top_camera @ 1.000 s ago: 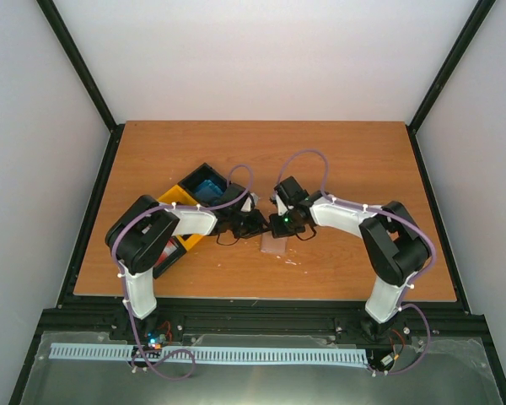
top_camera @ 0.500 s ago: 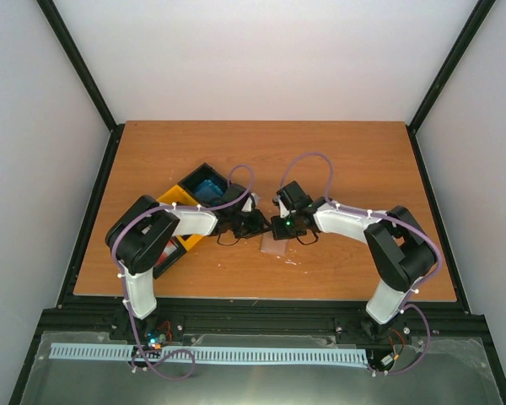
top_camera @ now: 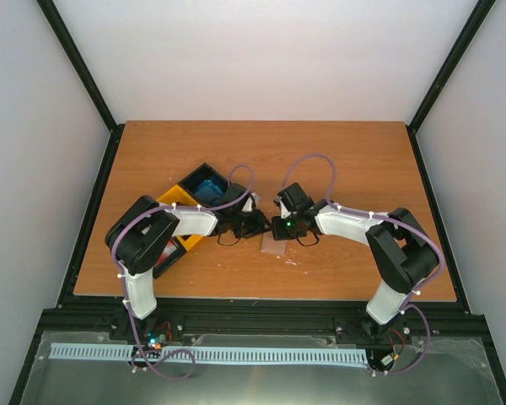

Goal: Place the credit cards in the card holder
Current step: Close the card holder at the center of the board.

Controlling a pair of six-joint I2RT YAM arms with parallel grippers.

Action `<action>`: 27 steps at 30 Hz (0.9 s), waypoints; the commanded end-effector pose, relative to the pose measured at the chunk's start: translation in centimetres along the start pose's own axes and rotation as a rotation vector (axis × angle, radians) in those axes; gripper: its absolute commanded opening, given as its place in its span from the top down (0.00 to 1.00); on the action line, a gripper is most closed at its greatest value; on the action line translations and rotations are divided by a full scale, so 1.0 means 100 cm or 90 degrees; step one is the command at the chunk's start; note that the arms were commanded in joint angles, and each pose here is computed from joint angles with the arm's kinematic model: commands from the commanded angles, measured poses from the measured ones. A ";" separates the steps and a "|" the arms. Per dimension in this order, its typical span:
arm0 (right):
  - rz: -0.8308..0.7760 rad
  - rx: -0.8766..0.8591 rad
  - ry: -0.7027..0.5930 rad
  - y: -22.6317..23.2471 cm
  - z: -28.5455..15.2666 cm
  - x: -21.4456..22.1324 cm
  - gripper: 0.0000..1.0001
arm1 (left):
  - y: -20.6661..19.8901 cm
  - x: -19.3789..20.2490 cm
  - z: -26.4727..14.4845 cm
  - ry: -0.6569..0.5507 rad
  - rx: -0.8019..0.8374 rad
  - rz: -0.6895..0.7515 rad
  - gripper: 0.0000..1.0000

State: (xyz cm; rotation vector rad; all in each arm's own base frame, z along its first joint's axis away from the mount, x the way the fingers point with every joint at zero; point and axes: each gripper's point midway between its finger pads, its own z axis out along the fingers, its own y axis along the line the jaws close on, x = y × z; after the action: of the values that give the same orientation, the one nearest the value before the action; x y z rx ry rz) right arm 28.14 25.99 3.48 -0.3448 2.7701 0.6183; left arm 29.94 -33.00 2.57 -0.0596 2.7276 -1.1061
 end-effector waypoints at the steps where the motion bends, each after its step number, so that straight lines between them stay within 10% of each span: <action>1: 0.003 -0.006 0.028 0.003 0.000 0.016 0.93 | 0.042 0.036 0.004 0.062 -0.090 -0.035 0.66; 27: 0.041 0.066 -0.058 -0.010 -0.040 -0.004 0.86 | 0.047 0.043 0.004 0.073 -0.091 -0.039 0.65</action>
State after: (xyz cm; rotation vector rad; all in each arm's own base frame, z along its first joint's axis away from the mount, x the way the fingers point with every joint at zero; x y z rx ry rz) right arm 28.62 25.04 7.62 -0.2732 2.6749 0.5875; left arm 29.40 -32.82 2.57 -0.0527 2.7280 -1.1136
